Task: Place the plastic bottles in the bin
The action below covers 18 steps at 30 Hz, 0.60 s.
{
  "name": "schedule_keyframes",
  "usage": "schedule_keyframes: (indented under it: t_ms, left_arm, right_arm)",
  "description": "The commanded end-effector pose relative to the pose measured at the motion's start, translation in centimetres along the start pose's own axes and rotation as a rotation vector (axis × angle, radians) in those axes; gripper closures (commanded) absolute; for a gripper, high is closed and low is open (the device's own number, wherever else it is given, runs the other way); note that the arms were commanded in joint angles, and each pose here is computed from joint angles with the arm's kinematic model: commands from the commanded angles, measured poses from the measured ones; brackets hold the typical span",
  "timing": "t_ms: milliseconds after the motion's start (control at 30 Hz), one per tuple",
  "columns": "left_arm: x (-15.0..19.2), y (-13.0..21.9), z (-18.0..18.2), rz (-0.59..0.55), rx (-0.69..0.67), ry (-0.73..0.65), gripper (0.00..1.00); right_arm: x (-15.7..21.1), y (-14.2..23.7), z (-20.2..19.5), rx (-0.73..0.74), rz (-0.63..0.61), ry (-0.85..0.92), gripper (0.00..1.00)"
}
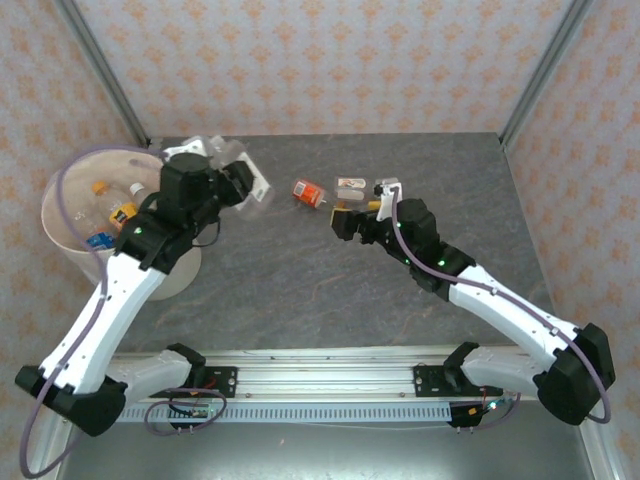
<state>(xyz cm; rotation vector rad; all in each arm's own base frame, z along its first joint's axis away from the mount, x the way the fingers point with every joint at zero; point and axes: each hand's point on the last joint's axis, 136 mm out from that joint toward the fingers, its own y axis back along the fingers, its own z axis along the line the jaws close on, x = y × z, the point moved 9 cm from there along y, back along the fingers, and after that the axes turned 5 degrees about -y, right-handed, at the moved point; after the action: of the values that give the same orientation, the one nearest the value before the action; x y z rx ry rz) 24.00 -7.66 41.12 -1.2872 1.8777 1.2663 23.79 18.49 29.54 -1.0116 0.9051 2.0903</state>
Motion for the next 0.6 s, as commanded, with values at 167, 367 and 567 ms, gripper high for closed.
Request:
schedule_keyframes:
  t_ms: [167, 367, 567]
  left_arm:
    - [-3.5, 8.5, 5.1, -0.356, -0.412, -0.052, 0.45]
    - [-5.2, 9.6, 7.1, -0.338, -0.559, -0.044, 0.44]
    - [-6.7, 7.7, 10.1, -0.165, -0.578, 0.039, 0.44]
  right_arm:
    - [-0.2, 1.0, -1.9, 0.213, -0.064, -0.027, 0.01]
    - [0.2, 1.0, -2.4, 0.24, -0.058, -0.039, 0.01]
    - [0.6, 1.0, -2.7, 0.259, -0.048, -0.044, 0.01]
